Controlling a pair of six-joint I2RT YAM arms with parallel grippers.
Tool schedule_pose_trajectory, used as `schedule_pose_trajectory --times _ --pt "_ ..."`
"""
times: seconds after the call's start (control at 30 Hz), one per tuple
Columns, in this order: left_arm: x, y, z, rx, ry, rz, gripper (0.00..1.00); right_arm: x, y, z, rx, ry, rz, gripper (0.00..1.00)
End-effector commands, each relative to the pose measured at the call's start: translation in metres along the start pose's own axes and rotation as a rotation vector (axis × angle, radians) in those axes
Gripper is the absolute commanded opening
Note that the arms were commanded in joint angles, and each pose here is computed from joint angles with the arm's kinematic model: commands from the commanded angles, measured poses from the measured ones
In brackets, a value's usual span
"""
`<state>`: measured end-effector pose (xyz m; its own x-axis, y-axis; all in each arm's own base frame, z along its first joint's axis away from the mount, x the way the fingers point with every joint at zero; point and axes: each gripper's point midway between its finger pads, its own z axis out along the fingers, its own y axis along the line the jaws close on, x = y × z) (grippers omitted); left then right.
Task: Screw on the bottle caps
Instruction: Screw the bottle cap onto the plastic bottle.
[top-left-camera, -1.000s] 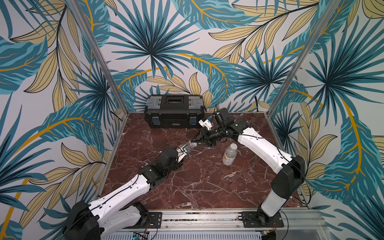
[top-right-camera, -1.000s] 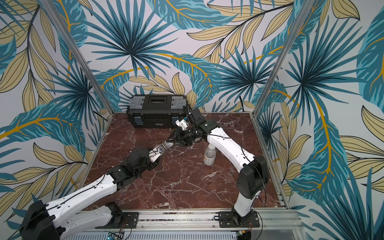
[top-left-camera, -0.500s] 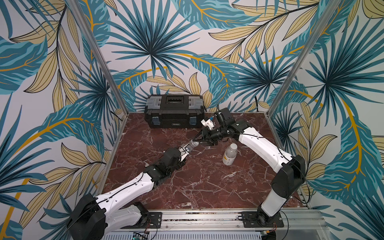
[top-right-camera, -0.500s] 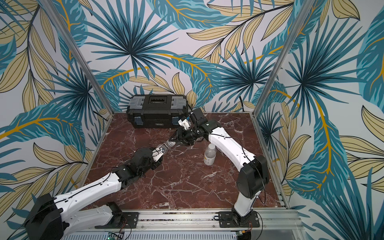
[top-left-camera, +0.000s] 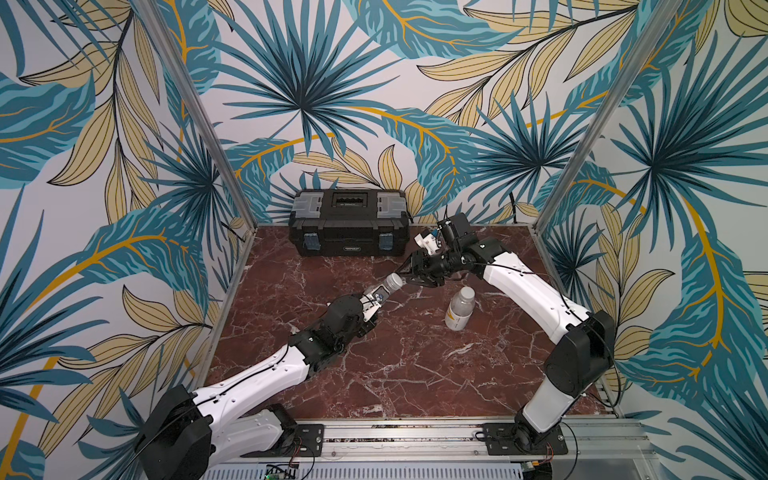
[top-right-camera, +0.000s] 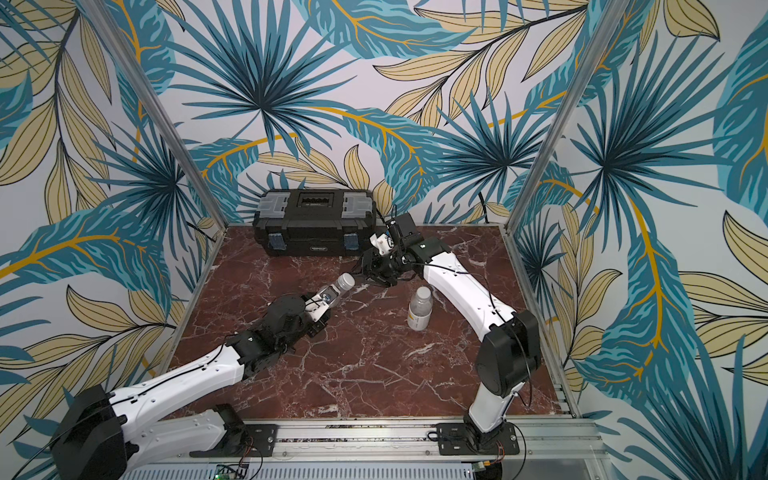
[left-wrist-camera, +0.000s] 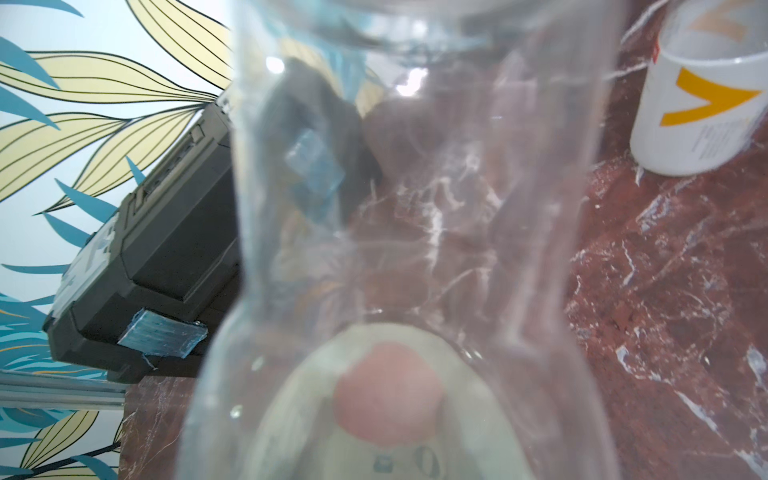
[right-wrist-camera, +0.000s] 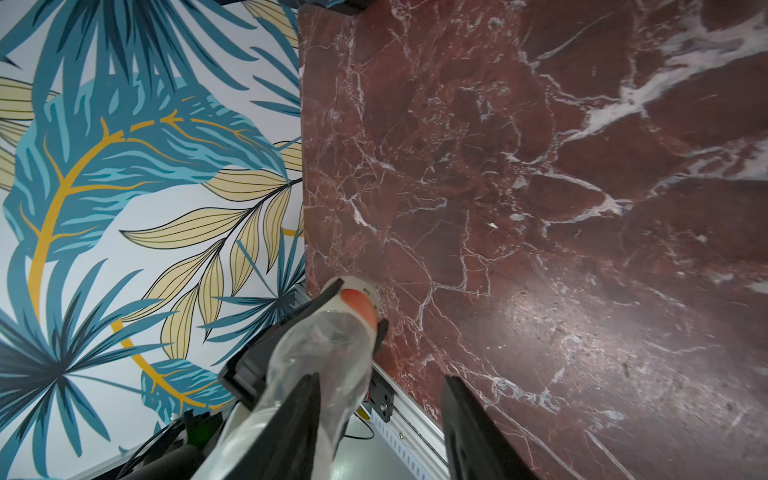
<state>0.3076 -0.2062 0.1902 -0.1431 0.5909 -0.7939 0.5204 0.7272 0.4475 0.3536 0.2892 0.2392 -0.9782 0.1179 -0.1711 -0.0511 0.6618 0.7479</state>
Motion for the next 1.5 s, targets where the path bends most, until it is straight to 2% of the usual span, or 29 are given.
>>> schedule_pose_trajectory --times 0.0,0.5,0.6,0.73,0.8,0.97,1.1,1.23,1.47 --pt "-0.023 0.014 -0.003 -0.046 -0.078 -0.055 0.22 0.005 -0.009 -0.007 0.049 -0.011 -0.010 0.54" --pt "-0.025 0.009 -0.003 -0.012 -0.087 -0.061 0.23 -0.016 -0.010 -0.039 0.064 -0.123 -0.104 0.57" --pt "-0.031 0.005 -0.006 0.021 -0.101 -0.061 0.22 -0.017 -0.005 -0.053 0.060 -0.143 -0.248 0.56" --pt "-0.041 0.000 -0.012 0.073 -0.126 -0.064 0.23 -0.011 0.008 -0.077 0.057 -0.177 -0.550 0.57" --pt "-0.044 -0.004 -0.014 0.107 -0.132 -0.064 0.23 0.000 0.020 -0.086 0.004 -0.175 -0.716 0.58" --pt "-0.056 -0.020 -0.022 0.242 -0.160 -0.070 0.23 0.053 0.044 -0.104 -0.189 -0.116 -1.126 0.63" --pt "-0.066 -0.029 -0.032 0.325 -0.176 -0.062 0.23 0.075 0.046 -0.118 -0.183 -0.045 -1.235 0.65" --pt "-0.083 -0.038 -0.047 0.440 -0.227 -0.074 0.24 0.086 0.035 -0.119 -0.079 0.025 -1.325 0.66" --pt "-0.107 -0.057 -0.067 0.625 -0.272 -0.081 0.24 0.084 0.043 -0.114 -0.093 0.008 -1.384 0.66"
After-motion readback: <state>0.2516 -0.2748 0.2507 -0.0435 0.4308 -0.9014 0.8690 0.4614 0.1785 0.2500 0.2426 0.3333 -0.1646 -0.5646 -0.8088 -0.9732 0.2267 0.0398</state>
